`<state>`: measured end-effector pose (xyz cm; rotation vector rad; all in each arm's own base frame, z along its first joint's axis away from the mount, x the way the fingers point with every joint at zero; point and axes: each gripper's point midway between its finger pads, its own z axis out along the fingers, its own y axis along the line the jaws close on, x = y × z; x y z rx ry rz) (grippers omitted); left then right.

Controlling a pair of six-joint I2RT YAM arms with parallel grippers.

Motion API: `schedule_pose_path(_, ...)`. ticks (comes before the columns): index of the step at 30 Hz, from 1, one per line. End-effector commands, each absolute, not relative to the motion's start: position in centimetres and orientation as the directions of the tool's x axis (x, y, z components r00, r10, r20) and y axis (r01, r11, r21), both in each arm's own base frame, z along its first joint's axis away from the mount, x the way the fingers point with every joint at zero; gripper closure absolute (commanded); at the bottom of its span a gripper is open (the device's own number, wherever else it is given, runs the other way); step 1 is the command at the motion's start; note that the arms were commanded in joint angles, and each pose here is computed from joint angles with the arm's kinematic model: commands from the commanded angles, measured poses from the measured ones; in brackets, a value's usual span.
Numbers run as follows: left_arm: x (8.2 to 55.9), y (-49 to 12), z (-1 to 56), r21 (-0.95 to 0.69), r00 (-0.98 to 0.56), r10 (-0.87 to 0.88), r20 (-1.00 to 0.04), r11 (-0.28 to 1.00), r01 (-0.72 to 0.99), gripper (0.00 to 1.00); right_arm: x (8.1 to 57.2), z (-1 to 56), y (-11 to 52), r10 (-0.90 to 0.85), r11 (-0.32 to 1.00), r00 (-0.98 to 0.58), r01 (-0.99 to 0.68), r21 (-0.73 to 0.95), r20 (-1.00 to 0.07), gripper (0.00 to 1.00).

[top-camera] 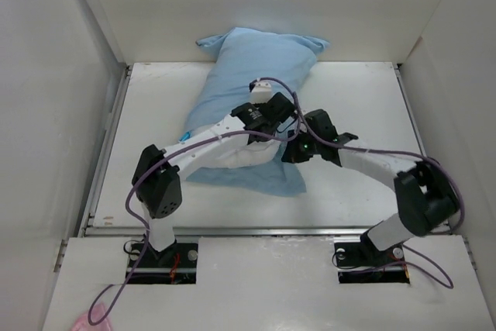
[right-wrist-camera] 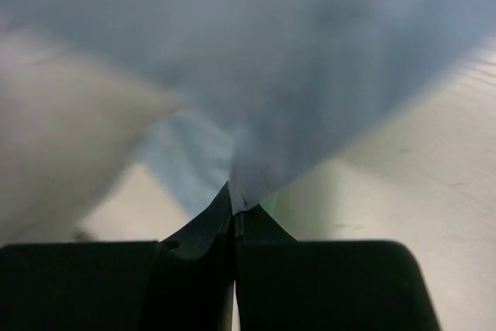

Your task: Put the pillow into the pillowcase

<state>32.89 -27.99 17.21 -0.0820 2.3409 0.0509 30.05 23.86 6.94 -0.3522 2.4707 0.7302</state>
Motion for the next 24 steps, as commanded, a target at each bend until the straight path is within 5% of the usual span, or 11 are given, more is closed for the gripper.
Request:
schedule_pose_path(1,39.2,-29.7,21.4,-0.152,-0.493,-0.230,-0.839,0.969,-0.193,1.00,22.7,18.7,28.0,-0.156,0.551,-0.681,-0.661,0.510,-0.715,1.00)
schedule_pose_path(5,40.9,-30.6,19.8,-0.184,-0.468,-0.283,-0.837,0.952,-0.246,1.00,12.4,22.7,27.3,-0.173,0.354,-0.726,-0.677,0.646,-0.666,1.00)
schedule_pose_path(10,41.9,-30.5,19.1,-0.246,-0.399,-0.383,-0.833,0.903,-0.353,1.00,5.8,27.5,23.7,-0.067,0.207,-0.755,-0.650,0.732,-0.652,1.00)
schedule_pose_path(17,43.7,-31.3,17.3,-0.286,-0.357,-0.451,-0.818,0.857,-0.429,1.00,3.7,27.1,22.8,-0.083,0.172,-0.796,-0.603,0.779,-0.599,1.00)
schedule_pose_path(21,42.5,-32.2,14.6,-0.212,-0.493,-0.389,-0.778,0.902,-0.376,1.00,3.9,26.0,22.7,-0.083,0.194,-0.806,-0.590,0.784,-0.586,1.00)
schedule_pose_path(22,41.6,-32.3,15.5,-0.224,-0.526,-0.383,-0.759,0.913,-0.342,0.96,4.3,25.0,22.8,-0.089,0.229,-0.815,-0.576,0.785,-0.572,0.96)
schedule_pose_path(23,40.7,-33.3,15.9,-0.246,-0.557,-0.370,-0.744,0.926,-0.287,0.88,5.1,24.9,22.7,-0.071,0.268,-0.806,-0.582,0.767,-0.587,0.77)
schedule_pose_path(24,38.2,-33.3,13.3,-0.204,-0.648,-0.307,-0.697,0.951,-0.231,0.62,5.4,24.0,22.4,-0.087,0.316,-0.816,-0.567,0.761,-0.572,0.63)
